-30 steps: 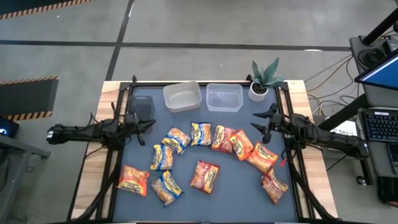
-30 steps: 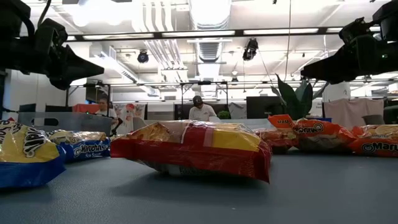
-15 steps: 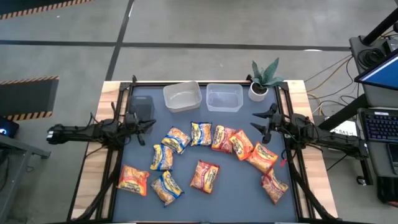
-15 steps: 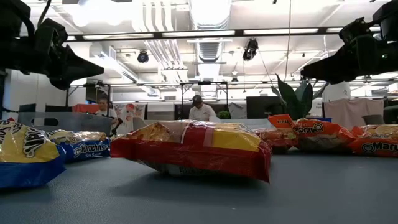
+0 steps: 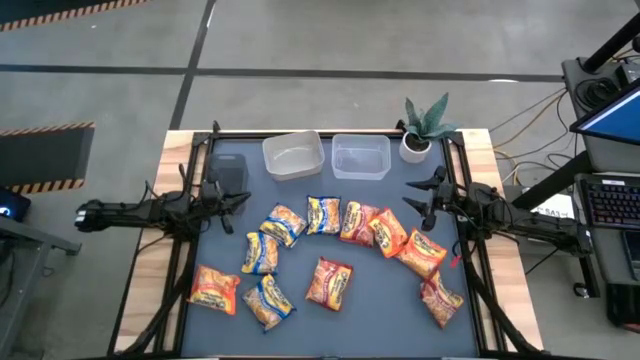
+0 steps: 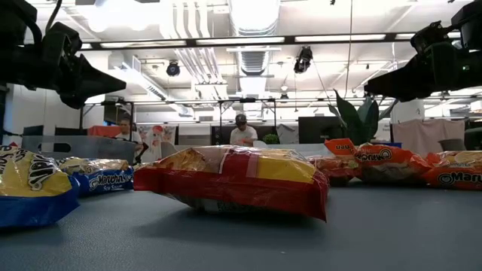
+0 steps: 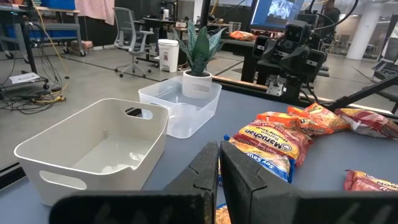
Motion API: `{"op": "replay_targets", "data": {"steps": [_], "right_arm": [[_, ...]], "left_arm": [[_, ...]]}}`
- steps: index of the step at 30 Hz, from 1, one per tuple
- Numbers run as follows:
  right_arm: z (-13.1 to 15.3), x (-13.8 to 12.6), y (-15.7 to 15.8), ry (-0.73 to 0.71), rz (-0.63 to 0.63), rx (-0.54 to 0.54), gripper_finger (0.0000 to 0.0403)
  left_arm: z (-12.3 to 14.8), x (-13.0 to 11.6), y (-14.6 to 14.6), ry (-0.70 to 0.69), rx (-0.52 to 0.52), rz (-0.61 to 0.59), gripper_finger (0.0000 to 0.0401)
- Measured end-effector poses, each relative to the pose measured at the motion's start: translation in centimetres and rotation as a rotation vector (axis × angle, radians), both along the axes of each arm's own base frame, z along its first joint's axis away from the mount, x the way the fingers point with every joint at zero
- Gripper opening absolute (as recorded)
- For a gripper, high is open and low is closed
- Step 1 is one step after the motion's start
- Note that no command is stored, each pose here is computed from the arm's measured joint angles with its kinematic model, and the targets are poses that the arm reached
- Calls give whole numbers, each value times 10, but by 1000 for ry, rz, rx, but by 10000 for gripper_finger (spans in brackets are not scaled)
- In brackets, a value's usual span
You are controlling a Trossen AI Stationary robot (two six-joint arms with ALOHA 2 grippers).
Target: Sort Maruchan noodles
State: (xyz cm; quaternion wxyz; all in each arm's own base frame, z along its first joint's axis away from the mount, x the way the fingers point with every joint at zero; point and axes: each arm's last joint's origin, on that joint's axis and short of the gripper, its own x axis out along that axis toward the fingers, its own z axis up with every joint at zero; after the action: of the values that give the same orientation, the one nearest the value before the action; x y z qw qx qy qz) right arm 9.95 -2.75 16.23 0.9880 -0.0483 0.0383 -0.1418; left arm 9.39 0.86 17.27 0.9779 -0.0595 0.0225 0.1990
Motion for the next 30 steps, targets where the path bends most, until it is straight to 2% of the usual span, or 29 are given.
{"op": "replay_targets", "data": {"steps": [19, 21, 22, 23, 25, 27, 28, 30], "right_arm": [[0, 0, 0, 0, 0, 0, 210], [0, 0, 0, -1, 0, 0, 210], [0, 0, 0, -5, 1, 0, 210], [1, 0, 0, -16, 4, 21, 210], [1, 0, 1, -69, 16, 218, 210], [2, 0, 1, -147, -1, 458, 210], [3, 0, 0, -185, -20, 518, 210], [9, -1, -3, -278, -98, 516, 210]], "left_arm": [[0, 0, 0, 0, 0, 1, 0], [1, 0, 0, -25, -31, 2, 0], [3, 0, 0, -74, -90, 5, 0], [7, 0, 0, -149, -184, 7, 0], [14, 0, 0, -320, -419, 3, 0], [18, -1, 1, -386, -473, 11, 0], [19, -1, 1, -404, -476, 13, 0], [21, -1, 1, -416, -464, 10, 0]]}}
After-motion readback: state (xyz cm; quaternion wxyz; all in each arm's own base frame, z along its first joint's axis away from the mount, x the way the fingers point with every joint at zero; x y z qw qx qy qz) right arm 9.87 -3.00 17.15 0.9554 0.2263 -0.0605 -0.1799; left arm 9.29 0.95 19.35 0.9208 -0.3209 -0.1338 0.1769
